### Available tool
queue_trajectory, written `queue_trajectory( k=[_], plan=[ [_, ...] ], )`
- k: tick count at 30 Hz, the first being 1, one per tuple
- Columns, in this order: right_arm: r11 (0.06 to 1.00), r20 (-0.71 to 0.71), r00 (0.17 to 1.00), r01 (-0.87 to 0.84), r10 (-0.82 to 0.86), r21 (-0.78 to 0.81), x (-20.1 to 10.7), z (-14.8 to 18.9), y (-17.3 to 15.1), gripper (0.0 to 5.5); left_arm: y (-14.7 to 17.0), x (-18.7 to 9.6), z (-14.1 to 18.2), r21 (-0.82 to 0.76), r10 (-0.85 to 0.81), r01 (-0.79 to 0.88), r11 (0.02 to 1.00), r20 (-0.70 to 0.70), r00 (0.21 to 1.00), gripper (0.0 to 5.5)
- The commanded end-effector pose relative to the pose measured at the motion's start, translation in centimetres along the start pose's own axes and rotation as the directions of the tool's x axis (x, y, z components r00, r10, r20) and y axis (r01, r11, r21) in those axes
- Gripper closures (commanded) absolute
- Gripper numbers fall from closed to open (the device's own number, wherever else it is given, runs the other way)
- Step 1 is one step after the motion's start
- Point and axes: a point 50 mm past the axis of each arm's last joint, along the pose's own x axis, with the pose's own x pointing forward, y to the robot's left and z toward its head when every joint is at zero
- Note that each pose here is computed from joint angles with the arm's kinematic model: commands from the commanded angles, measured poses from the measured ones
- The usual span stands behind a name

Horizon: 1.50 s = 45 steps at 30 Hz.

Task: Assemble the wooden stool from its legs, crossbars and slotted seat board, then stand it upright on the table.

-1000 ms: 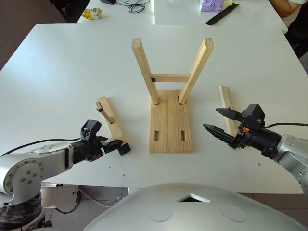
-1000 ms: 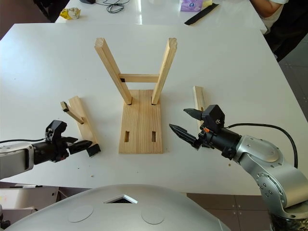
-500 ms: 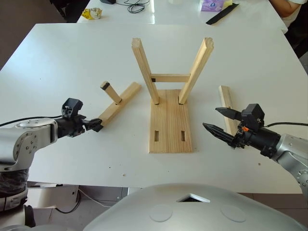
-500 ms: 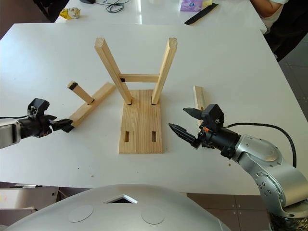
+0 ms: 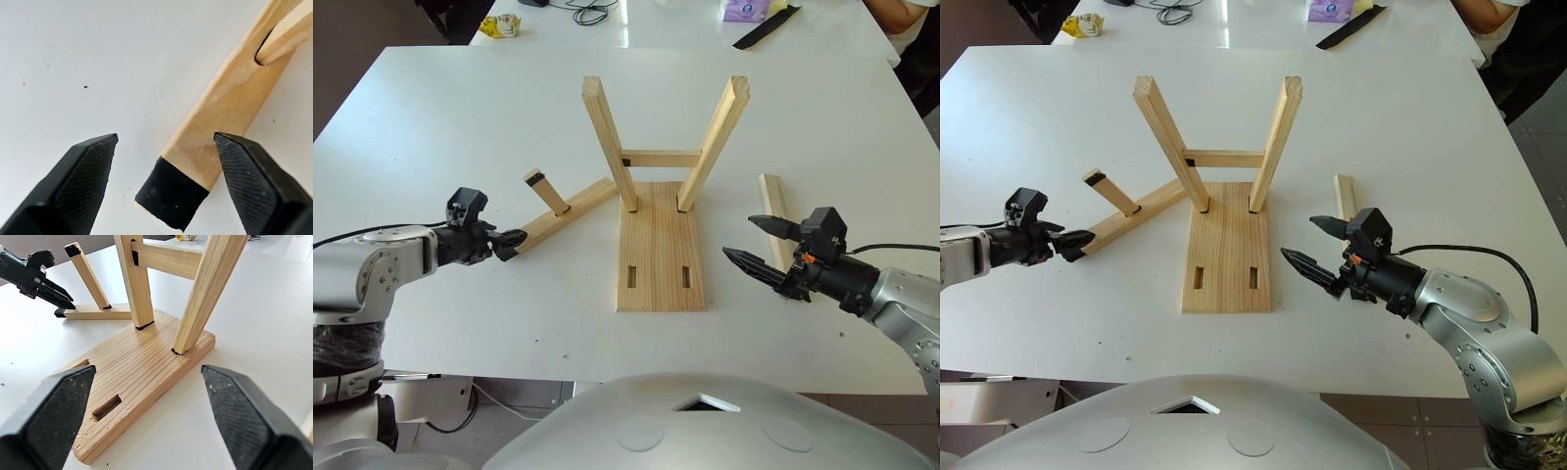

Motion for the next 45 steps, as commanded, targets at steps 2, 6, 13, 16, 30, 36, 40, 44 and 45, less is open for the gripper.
queue_trajectory(
  k=[2, 6, 13, 16, 30, 36, 40, 44, 45],
  plan=[
    [1.0, 0.003, 1.0, 0.005, -0.005, -0.013, 0.1, 0.1, -0.1, 1.51, -0.7, 0.2, 1.4, 0.052, -0.073, 0.071, 0.996, 0.034, 0.997, 1.84],
    [1.0, 0.004, 1.0, 0.003, -0.003, -0.013, 0.1, 0.1, -0.1, 1.51, -1.6, 0.2, 2.0, 0.1, -0.147, 0.141, 0.985, 0.051, 0.988, 1.84],
    [1.0, -0.004, 1.0, -0.004, 0.004, -0.008, 0.1, 0.0, 0.0, 1.51, -2.8, -0.4, 2.6, 0.236, -0.318, 0.289, 0.928, 0.096, 0.943, 1.84],
    [1.0, -0.006, 1.0, -0.011, 0.011, -0.012, 0.1, 0.1, -0.1, 1.51, -1.6, -0.4, 3.1, 0.325, -0.354, 0.292, 0.899, 0.15, 0.923, 1.84],
    [0.999, -0.02, 0.999, -0.032, 0.031, -0.017, 0.2, 0.0, -0.2, 1.51, 0.4, 0.0, 0.7, 0.387, -0.441, 0.376, 0.842, 0.093, 0.893, 1.84],
    [0.999, -0.028, 0.999, -0.042, 0.042, -0.02, 0.1, 0.1, -0.2, 1.51, 0.5, 0.8, 0.4, 0.369, -0.413, 0.348, 0.861, 0.111, 0.904, 1.84],
    [0.999, -0.036, 0.998, -0.05, 0.049, -0.022, 0.1, 0.1, -0.3, 1.51, 0.0, 0.9, 0.0, 0.378, -0.426, 0.361, 0.853, 0.103, 0.899, 1.84],
    [0.998, -0.044, 0.997, -0.059, 0.058, -0.025, 0.1, 0.1, -0.2, 1.51, -0.1, 1.3, -0.1, 0.384, -0.423, 0.355, 0.852, 0.106, 0.9, 1.84],
    [0.998, -0.046, 0.997, -0.061, 0.06, -0.025, 0.1, 0.2, -0.2, 1.51, -0.2, 1.4, -0.2, 0.388, -0.422, 0.353, 0.851, 0.106, 0.9, 1.84]
  ],
)
